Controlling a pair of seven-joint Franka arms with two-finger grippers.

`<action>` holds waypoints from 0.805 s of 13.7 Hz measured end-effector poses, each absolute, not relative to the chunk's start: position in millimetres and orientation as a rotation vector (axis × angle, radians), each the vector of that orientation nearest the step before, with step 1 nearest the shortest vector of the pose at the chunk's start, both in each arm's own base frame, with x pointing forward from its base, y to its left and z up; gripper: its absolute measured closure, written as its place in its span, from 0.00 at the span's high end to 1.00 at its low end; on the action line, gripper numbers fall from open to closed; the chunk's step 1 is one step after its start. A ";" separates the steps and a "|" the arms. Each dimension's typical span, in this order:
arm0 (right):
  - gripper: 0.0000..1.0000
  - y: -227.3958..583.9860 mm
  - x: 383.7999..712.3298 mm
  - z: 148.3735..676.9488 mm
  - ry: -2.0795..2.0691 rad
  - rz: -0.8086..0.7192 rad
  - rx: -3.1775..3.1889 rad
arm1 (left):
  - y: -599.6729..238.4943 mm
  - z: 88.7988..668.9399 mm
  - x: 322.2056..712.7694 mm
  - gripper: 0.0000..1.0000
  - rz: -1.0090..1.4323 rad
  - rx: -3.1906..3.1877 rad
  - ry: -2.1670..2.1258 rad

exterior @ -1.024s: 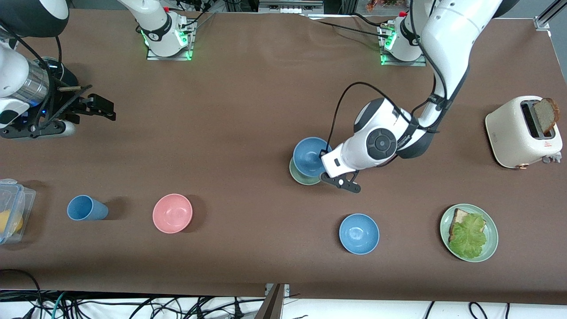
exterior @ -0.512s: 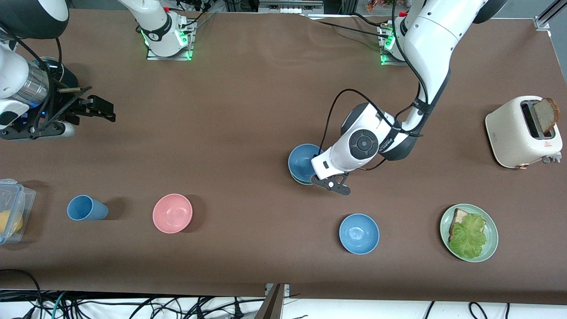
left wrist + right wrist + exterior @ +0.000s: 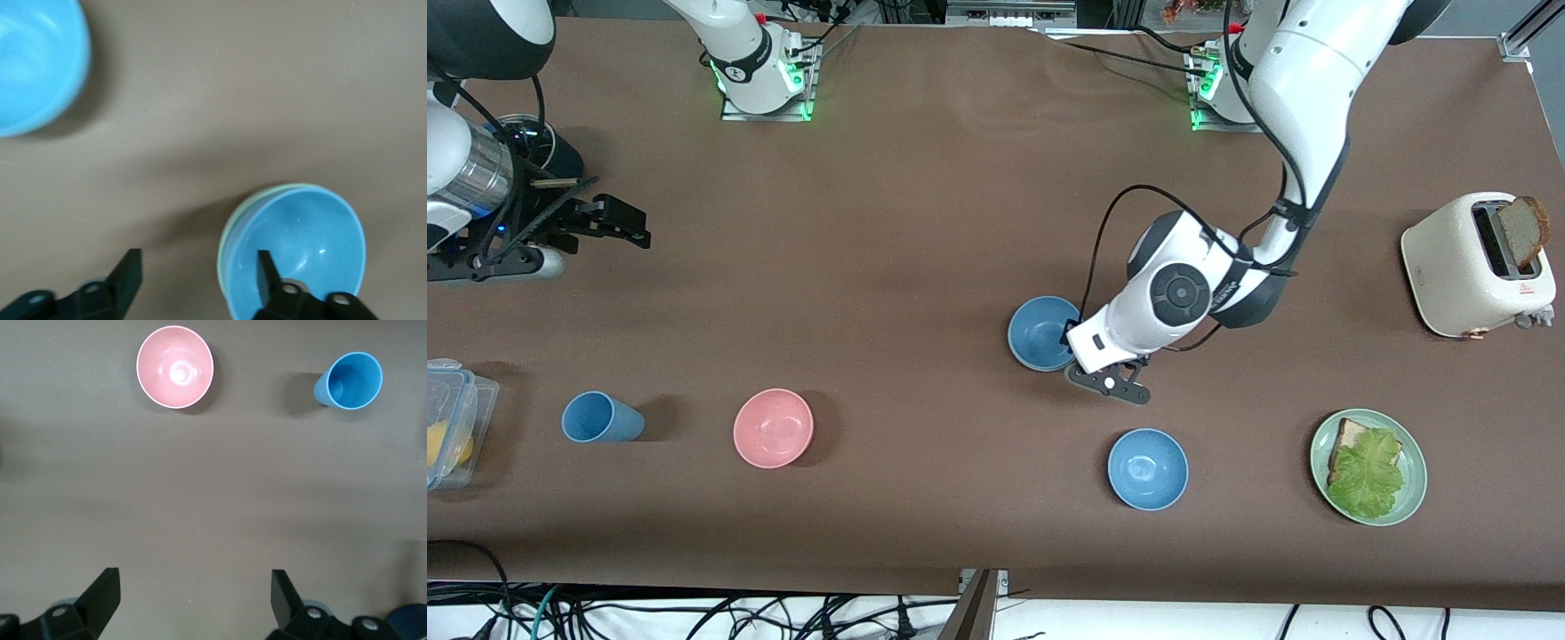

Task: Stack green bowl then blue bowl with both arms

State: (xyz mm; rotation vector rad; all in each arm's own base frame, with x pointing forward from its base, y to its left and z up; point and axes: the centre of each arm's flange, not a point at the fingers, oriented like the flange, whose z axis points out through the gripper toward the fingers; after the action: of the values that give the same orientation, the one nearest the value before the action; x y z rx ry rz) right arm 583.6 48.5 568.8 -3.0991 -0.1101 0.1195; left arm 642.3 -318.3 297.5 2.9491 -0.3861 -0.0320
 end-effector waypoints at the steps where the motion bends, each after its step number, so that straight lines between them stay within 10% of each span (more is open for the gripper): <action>1: 1.00 48.5 583.7 569.9 -0.110 0.116 -3.099 | -300.6 327.9 649.6 0.92 -0.012 2.960 -0.357; 11: 1.00 57.1 585.0 567.9 -0.133 0.112 -3.097 | -66.1 581.4 620.4 1.00 -0.062 3.110 0.099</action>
State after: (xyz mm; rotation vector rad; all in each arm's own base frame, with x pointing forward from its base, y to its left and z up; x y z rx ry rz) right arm 585.0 57.1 567.9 -3.0970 -0.1332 0.1121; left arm 620.4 -66.1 581.4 3.1104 0.0991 -0.0617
